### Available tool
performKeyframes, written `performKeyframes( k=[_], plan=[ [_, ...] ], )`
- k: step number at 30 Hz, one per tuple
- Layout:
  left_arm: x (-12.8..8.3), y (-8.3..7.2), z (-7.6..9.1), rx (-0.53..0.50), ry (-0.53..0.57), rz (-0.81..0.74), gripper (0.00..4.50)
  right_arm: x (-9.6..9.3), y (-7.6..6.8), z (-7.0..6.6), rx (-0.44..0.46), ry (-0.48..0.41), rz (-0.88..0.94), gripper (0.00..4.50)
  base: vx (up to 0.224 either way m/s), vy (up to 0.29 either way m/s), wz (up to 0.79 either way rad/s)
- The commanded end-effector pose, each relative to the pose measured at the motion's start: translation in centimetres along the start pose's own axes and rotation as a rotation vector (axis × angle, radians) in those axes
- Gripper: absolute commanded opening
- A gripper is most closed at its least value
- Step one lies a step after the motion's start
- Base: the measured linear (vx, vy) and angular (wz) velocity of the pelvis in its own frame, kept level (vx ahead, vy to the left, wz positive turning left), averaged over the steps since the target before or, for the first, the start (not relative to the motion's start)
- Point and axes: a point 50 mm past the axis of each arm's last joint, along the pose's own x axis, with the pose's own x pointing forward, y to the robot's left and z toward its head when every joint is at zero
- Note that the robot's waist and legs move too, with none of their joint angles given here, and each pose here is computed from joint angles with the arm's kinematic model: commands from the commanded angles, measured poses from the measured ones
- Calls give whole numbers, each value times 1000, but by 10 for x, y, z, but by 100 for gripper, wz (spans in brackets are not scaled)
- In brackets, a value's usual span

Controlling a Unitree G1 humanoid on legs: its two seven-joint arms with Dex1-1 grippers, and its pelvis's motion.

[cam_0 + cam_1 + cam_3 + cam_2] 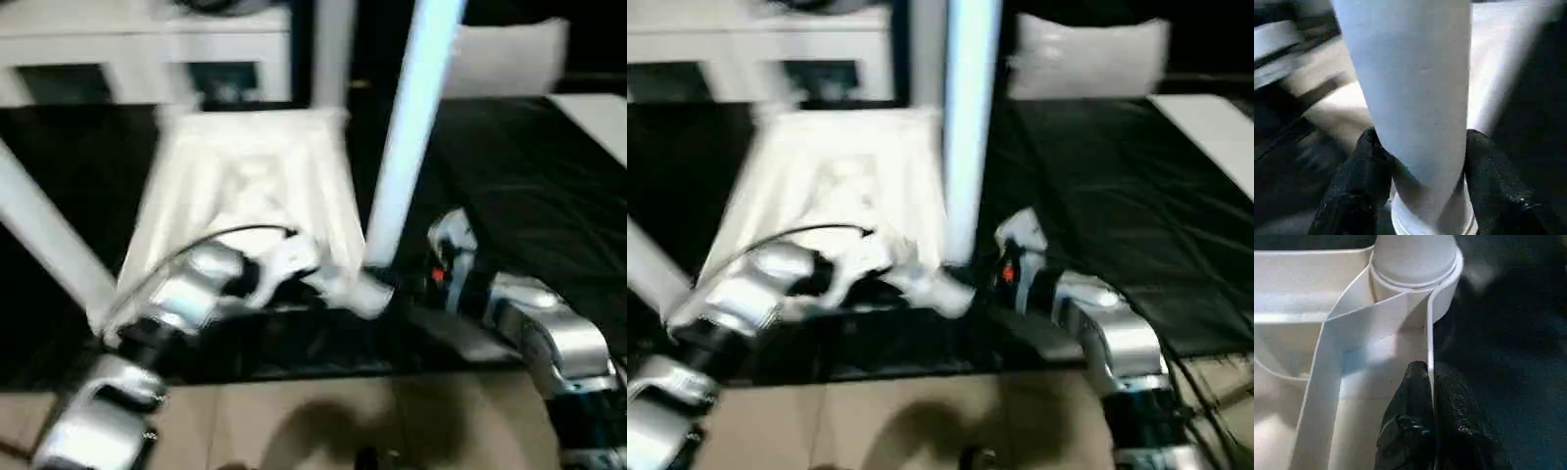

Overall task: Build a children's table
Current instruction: Rotate leg to tighten, then rotate table base

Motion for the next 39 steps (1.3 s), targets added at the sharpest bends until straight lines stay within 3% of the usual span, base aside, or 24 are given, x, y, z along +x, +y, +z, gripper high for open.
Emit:
performKeyframes(
  k=[1,2,3,6,7,13,14,23,26,30,33,39],
  plan=[
    [18,-9,35,43,-123,-22,0,22,17,-8,12,49,1,193,0,0,0],
    [20,-10,38,39,-132,-14,0,24,16,-8,14,50,-33,192,0,0,0],
    [30,-14,50,37,-167,12,0,34,9,-10,107,39,-204,192,0,0,0],
    [35,-17,58,27,-187,38,0,41,10,-7,116,5,-255,192,72,15,-21],
    [36,-18,60,25,-188,43,0,42,13,-4,116,-25,-239,225,75,-9,-2],
    [28,-9,50,66,-136,103,0,39,15,0,117,-76,-238,281,48,-3,-1],
    [26,-7,47,71,-127,114,0,37,14,-1,117,-83,-242,307,0,0,0],
    [3,10,28,125,-87,169,0,1,12,-1,21,-123,-121,365,0,0,0],
    [-3,18,24,158,-101,229,0,-22,14,-2,-32,-112,6,402,0,0,0],
    [-6,12,26,119,-191,168,0,-43,13,1,-40,-115,78,424,0,0,0],
    [-9,7,25,104,-224,140,55,-52,17,5,-33,-108,150,450,0,0,0],
    [-15,-3,18,63,-245,132,97,-47,35,17,-26,-172,271,450,0,0,0]
  ],
)
